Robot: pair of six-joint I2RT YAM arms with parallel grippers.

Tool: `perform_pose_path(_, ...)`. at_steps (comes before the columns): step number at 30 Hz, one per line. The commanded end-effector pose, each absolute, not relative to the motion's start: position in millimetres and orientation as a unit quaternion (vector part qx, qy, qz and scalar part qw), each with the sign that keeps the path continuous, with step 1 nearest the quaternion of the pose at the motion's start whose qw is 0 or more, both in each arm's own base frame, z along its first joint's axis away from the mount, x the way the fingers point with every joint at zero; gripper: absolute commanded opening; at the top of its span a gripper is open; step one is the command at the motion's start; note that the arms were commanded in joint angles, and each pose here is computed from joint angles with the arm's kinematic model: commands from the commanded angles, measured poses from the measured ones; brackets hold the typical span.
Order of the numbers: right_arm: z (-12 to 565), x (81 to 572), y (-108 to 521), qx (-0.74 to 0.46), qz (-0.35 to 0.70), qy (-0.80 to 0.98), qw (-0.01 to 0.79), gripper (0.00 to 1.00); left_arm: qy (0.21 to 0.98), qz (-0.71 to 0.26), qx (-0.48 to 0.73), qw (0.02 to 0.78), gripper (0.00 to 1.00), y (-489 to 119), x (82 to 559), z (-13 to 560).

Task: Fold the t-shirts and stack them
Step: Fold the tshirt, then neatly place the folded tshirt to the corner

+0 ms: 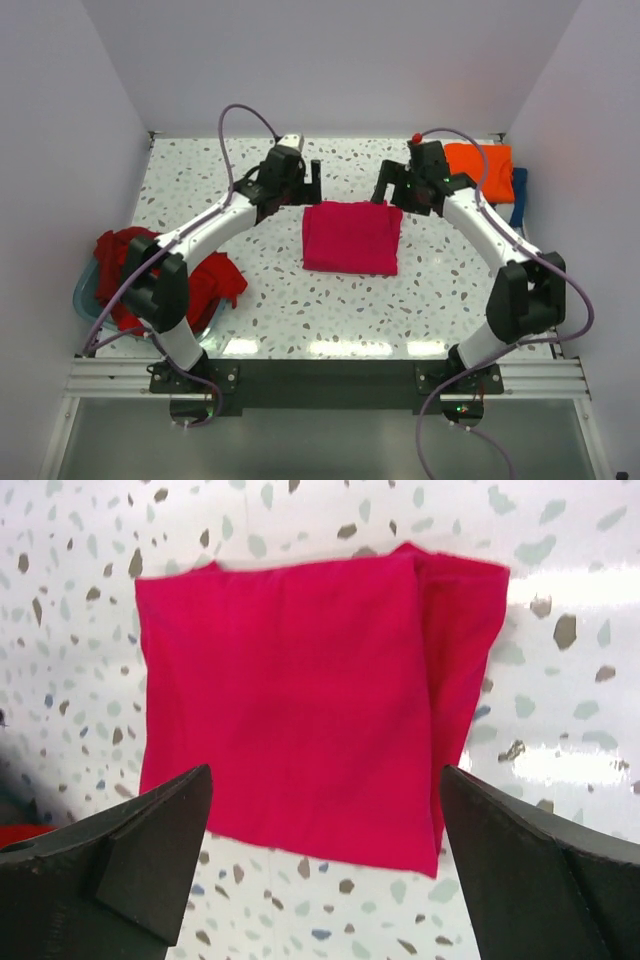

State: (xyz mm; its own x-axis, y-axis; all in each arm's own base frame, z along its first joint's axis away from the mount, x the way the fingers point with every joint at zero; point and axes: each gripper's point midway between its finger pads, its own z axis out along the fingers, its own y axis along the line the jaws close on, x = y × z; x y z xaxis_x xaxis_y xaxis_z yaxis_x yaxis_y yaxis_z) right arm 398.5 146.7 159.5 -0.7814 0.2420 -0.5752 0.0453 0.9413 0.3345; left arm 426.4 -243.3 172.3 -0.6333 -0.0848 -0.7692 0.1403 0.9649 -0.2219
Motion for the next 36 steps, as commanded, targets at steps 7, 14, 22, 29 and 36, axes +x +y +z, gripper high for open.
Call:
perform_pose_path(7,157.9,347.5,149.2,0.041,0.221,0.918,0.326,0.99,0.896,-0.186,0.012,0.403,1.0,-231.3,369.8,138.4)
perform_pose_path(14,134.0,323.8,140.9,0.056,0.253,0.918,0.3,0.99,0.882,-0.251,0.02,0.398,1.0,-246.0,352.6,131.9)
perform_pose_path(22,110.5,323.5,124.9,0.071,0.306,0.907,0.282,0.99,0.88,-0.271,0.035,0.388,1.0,-259.6,359.0,114.4)
perform_pose_path(29,88.9,335.4,115.9,0.081,0.327,0.903,0.267,0.99,0.891,-0.253,0.032,0.376,1.0,-260.6,370.2,85.3)
perform_pose_path(36,61.9,346.1,116.6,0.083,0.34,0.904,0.244,0.99,0.896,-0.245,0.026,0.368,0.94,-257.9,380.0,71.0)
